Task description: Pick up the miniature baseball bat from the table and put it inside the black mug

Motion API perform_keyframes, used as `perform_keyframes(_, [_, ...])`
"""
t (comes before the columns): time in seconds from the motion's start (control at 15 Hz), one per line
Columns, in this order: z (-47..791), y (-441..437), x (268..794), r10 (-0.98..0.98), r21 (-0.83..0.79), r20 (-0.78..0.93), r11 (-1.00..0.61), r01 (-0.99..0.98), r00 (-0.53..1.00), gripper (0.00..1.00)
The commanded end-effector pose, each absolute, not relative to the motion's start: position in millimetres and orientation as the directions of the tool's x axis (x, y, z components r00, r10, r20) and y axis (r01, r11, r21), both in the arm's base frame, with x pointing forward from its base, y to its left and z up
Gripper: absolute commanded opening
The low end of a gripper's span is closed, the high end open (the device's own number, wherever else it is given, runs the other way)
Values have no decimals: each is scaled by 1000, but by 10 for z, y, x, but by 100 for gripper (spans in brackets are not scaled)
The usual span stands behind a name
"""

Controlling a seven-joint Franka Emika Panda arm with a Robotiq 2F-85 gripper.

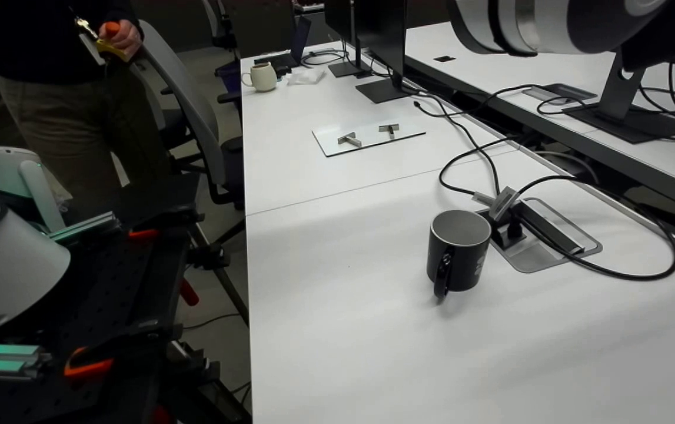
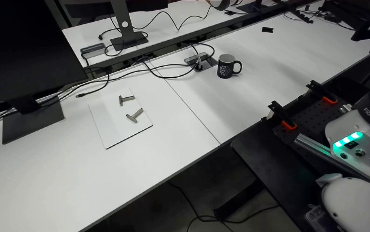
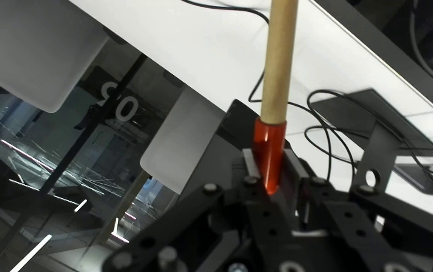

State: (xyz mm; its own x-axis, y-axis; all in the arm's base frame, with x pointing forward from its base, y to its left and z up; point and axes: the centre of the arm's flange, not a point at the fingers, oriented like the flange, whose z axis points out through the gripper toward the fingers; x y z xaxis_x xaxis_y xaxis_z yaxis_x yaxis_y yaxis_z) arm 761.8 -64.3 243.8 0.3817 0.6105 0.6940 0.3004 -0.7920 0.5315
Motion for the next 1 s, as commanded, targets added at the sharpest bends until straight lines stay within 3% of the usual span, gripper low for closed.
perform_keyframes(0.0, [2171, -516, 7125, 676, 641, 625, -730, 238, 391, 7])
perform_keyframes(0.47, [1829, -269, 6911, 719, 567, 596, -692, 446, 359, 7])
perform_keyframes(0.53, [2023, -243, 7489, 711, 581, 592, -703, 410, 380, 30])
perform_keyframes(0.93, [1911, -200, 7414, 707, 555, 597, -705, 441, 379, 30])
